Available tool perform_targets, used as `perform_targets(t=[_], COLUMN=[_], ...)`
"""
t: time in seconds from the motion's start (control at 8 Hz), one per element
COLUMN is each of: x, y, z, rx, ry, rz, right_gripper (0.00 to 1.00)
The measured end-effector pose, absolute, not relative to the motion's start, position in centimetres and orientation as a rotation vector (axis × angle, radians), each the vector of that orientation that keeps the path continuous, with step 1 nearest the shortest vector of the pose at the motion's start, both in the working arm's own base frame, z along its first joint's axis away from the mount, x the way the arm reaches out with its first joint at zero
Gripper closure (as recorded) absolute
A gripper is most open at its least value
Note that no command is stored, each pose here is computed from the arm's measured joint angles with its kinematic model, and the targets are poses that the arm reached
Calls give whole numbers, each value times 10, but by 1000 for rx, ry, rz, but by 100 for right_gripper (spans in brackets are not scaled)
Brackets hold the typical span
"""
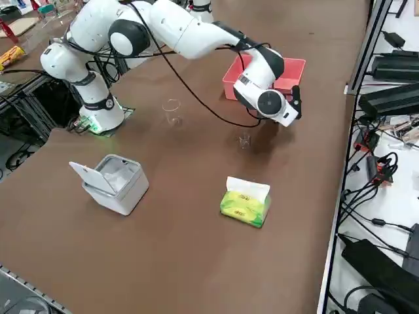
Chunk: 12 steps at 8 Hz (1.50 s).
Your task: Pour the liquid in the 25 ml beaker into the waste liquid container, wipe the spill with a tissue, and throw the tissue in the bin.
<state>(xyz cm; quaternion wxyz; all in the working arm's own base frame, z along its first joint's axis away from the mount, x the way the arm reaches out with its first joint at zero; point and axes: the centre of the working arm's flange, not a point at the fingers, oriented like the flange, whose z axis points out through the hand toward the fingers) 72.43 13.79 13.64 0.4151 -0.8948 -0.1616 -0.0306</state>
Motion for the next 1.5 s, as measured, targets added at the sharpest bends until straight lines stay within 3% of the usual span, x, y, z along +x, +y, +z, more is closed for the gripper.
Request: perform_targets(t=[1.5], x=[726], y=[141], z=[138], rx=[-2254], ry=[-417], rz=[-93], right_gripper=[95])
